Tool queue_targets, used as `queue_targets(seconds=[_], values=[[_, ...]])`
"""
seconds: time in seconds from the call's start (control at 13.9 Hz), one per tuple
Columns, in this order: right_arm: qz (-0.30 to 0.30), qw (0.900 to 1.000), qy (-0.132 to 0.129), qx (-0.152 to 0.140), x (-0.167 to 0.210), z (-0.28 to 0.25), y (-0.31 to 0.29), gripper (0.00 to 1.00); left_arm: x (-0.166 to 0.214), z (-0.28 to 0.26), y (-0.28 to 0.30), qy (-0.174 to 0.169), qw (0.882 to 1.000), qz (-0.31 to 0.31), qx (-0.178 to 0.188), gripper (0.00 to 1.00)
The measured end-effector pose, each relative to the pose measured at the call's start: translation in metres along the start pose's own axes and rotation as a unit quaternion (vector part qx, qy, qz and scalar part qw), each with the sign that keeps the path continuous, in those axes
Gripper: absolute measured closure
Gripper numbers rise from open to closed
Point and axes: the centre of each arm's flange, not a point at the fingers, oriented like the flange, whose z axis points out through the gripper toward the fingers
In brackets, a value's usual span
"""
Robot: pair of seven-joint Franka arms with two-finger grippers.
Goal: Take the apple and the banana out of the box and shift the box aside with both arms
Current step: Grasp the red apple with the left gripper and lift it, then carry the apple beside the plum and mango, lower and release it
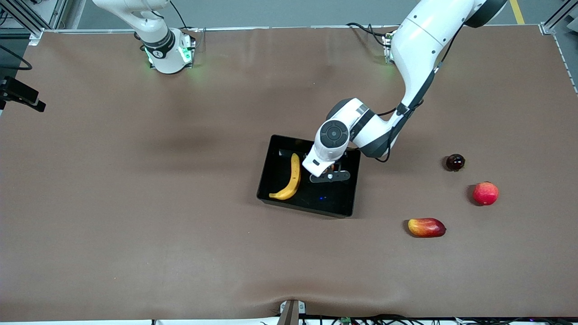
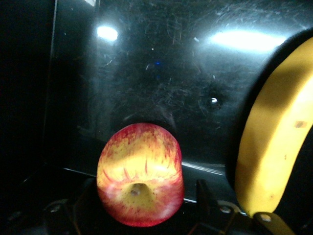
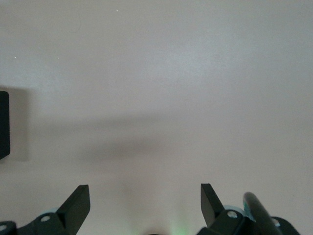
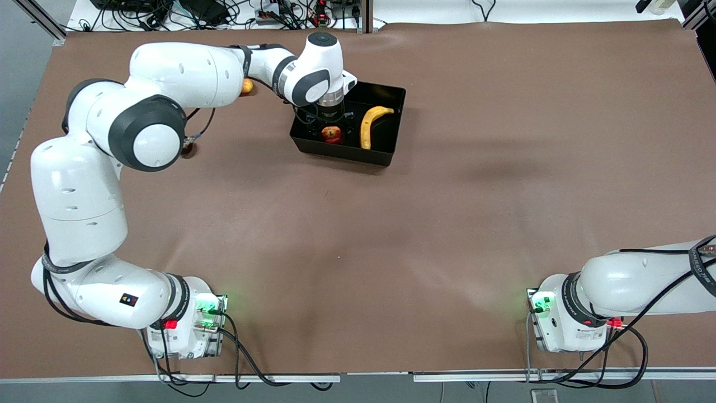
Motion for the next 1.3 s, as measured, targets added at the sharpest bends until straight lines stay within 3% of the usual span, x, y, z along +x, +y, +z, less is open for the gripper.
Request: queue_targets(seconds=[0.14, 0.36, 0.58, 0.72, 0.94, 1.15, 1.3], values=[[0.0, 1.0, 0.0, 0.0, 0.0, 0.0, 0.0, 0.0, 0.001, -0.002, 0.0, 0.002, 1.0, -0.001, -0.002, 0.34], [0.0, 1.0, 0.0, 0.0, 0.0, 0.0, 0.0, 0.0, 0.017, -0.029, -0.009, 0.02, 1.0, -0.013, -0.014, 0.34], [0.0, 1.0, 0.0, 0.0, 0.0, 0.0, 0.0, 0.0, 0.034, -0.108, -0.043, 0.052, 0.998, -0.034, -0.015, 0.34], [0.0, 1.0, 0.0, 0.0, 0.0, 0.0, 0.0, 0.0, 0.039, -0.166, -0.083, 0.064, 0.997, -0.036, -0.001, 0.34], [0.001, 1.0, 0.0, 0.0, 0.0, 0.0, 0.001, 0.0, 0.058, -0.218, -0.169, 0.056, 0.998, -0.03, 0.003, 0.34], [0.001, 1.0, 0.0, 0.0, 0.0, 0.0, 0.001, 0.0, 0.086, -0.222, -0.269, 0.035, 0.998, -0.042, 0.004, 0.34], [0.001, 1.0, 0.0, 0.0, 0.0, 0.0, 0.001, 0.0, 0.099, -0.192, -0.322, 0.019, 0.998, -0.052, 0.002, 0.34]])
